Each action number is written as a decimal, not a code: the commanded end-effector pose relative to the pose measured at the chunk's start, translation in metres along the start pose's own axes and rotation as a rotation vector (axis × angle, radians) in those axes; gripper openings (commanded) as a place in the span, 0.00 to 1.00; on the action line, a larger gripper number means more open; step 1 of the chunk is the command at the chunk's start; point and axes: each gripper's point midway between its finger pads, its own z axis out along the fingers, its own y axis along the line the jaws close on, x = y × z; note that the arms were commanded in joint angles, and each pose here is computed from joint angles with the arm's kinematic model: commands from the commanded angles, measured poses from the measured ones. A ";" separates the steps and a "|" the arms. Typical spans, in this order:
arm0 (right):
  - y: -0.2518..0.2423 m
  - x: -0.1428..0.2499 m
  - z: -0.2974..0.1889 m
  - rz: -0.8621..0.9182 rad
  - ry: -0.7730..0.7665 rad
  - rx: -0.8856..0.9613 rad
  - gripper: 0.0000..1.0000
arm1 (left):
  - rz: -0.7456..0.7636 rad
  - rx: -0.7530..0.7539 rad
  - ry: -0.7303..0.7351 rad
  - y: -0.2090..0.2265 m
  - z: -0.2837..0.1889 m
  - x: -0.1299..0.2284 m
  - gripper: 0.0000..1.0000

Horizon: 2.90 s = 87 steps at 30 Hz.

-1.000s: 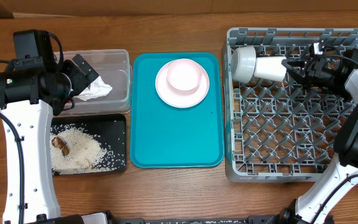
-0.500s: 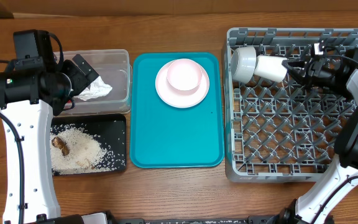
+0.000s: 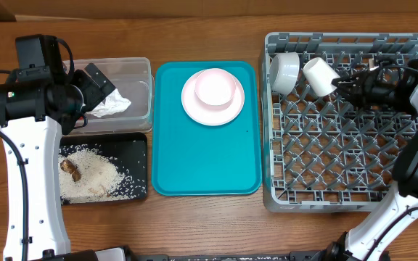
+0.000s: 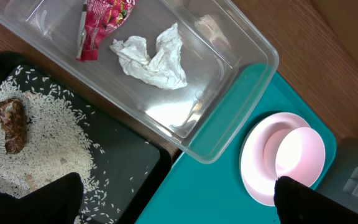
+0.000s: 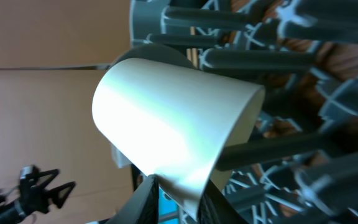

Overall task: Sort waste into correct bins and load items into the dishwasher
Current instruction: 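Lower the cup into the rack and open the right gripper, then withdraw the right gripper from the cup toward the rack's left edge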

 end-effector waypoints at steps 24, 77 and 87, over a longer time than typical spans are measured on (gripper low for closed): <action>0.069 0.008 -0.014 -0.256 -0.056 0.314 0.12 | 0.017 0.001 0.004 0.000 0.002 -0.001 1.00; 0.123 0.086 0.015 -0.340 0.094 0.642 0.24 | 0.017 0.001 0.004 0.000 0.002 -0.001 1.00; 0.126 0.137 0.055 -0.540 0.230 0.847 0.36 | 0.017 0.000 0.004 0.000 0.002 -0.001 1.00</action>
